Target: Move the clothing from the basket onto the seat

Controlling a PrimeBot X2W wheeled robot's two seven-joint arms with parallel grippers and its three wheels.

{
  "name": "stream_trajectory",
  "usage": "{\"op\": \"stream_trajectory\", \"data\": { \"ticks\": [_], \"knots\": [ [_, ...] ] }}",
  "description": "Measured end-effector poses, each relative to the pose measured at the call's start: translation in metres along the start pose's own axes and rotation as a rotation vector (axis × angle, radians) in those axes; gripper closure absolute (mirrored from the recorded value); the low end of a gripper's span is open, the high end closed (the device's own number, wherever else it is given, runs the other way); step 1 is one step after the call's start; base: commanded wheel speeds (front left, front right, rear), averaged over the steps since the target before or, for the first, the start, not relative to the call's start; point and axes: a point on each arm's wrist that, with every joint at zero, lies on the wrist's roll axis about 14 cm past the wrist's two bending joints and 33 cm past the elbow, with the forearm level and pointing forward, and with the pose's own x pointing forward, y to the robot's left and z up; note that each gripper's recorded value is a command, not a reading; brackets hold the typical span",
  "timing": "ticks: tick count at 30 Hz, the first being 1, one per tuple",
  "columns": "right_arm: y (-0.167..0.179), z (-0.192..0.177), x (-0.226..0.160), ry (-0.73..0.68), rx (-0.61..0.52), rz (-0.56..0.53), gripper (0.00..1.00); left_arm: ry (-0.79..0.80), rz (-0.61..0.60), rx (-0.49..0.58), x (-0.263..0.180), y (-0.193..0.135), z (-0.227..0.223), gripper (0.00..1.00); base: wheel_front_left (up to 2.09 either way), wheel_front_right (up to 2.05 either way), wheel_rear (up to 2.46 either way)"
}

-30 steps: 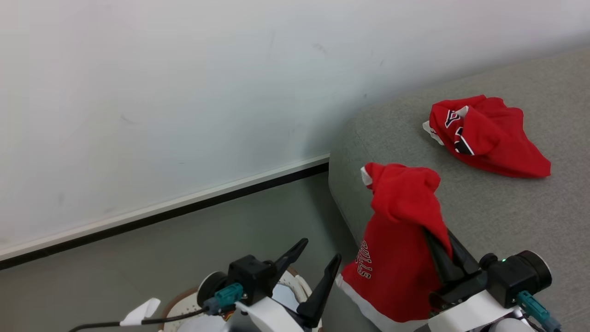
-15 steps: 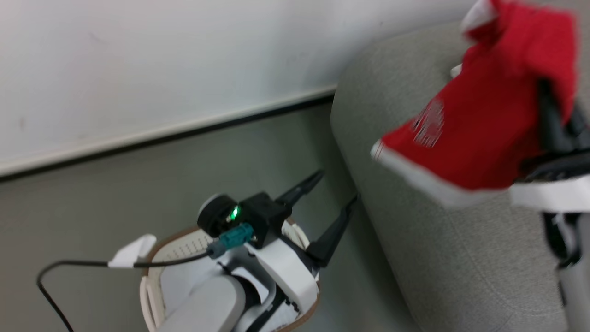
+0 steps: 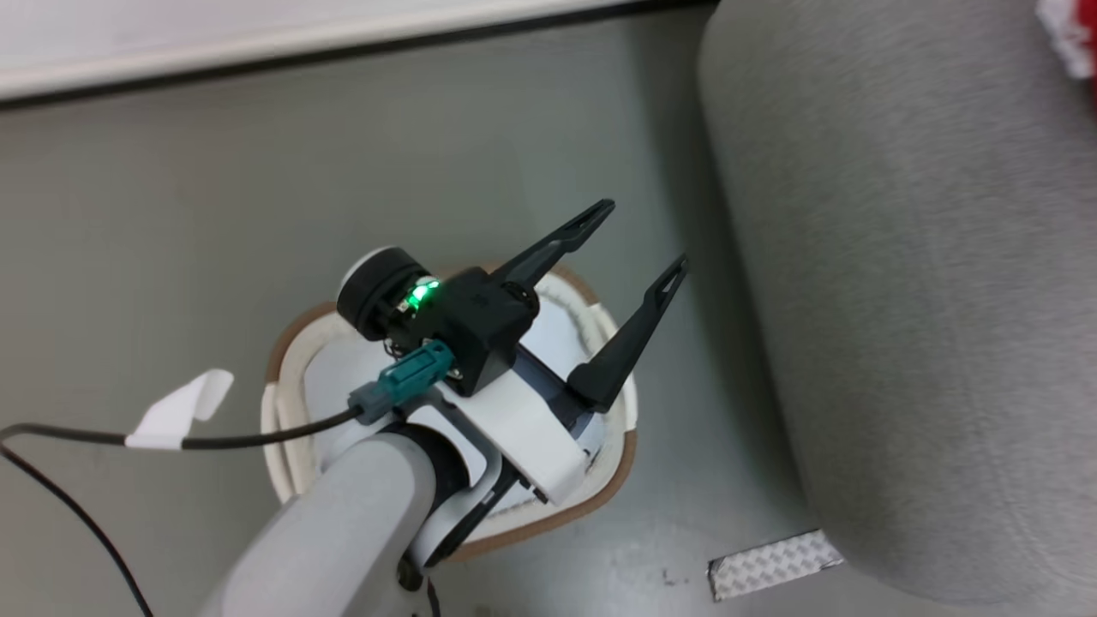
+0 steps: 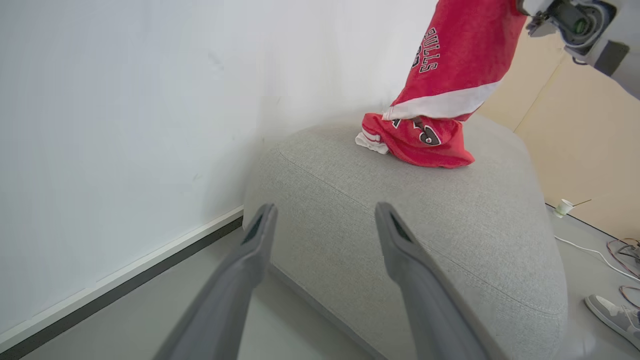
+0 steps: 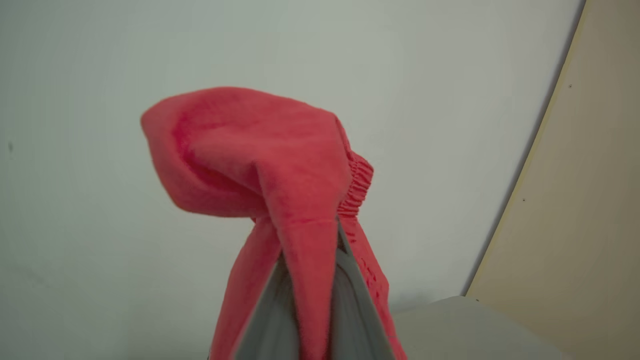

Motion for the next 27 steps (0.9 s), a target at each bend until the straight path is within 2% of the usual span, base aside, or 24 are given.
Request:
{"op": "stream_trajectory", "data": {
  "ticks": [4, 9, 10, 11, 12, 13, 20, 27],
  "knots": [
    [-0.005, -0.055, 0.005, 0.121, -0.024, -0.068, 1.00, 0.023, 0.027, -0.019, -0.006, 0.015, -0.016, 0.00, 0.00, 0.00, 0.00],
    [0.014, -0.124, -0.012, 0.260, -0.007, -0.101, 1.00, 0.028, 0.072, -0.032, -0.016, 0.026, -0.022, 0.00, 0.00, 0.00, 0.00],
    [0.023, -0.136, -0.017, 0.288, -0.016, -0.086, 0.89, 0.030, 0.080, -0.032, -0.018, 0.028, -0.023, 0.00, 0.00, 0.00, 0.00],
    [0.029, -0.148, -0.024, 0.323, -0.022, -0.075, 0.62, 0.029, 0.086, -0.036, -0.020, 0.028, -0.023, 0.00, 0.00, 0.00, 0.00],
    [0.033, -0.158, -0.032, 0.358, -0.010, -0.078, 0.16, 0.030, 0.093, -0.040, -0.022, 0.028, -0.022, 0.00, 0.00, 0.00, 0.00],
    [0.033, -0.165, -0.040, 0.384, -0.002, -0.086, 0.00, 0.033, 0.096, -0.040, -0.023, 0.028, -0.022, 0.00, 0.00, 0.00, 0.00],
    [0.026, -0.164, -0.054, 0.408, 0.004, -0.101, 0.00, 0.032, 0.117, -0.032, -0.029, 0.027, -0.017, 0.00, 0.00, 0.00, 0.00],
    [0.036, -0.129, -0.063, 0.340, -0.022, -0.018, 0.00, -0.003, 0.138, -0.035, -0.035, 0.020, -0.002, 0.00, 0.00, 0.00, 0.00]
  ]
}}
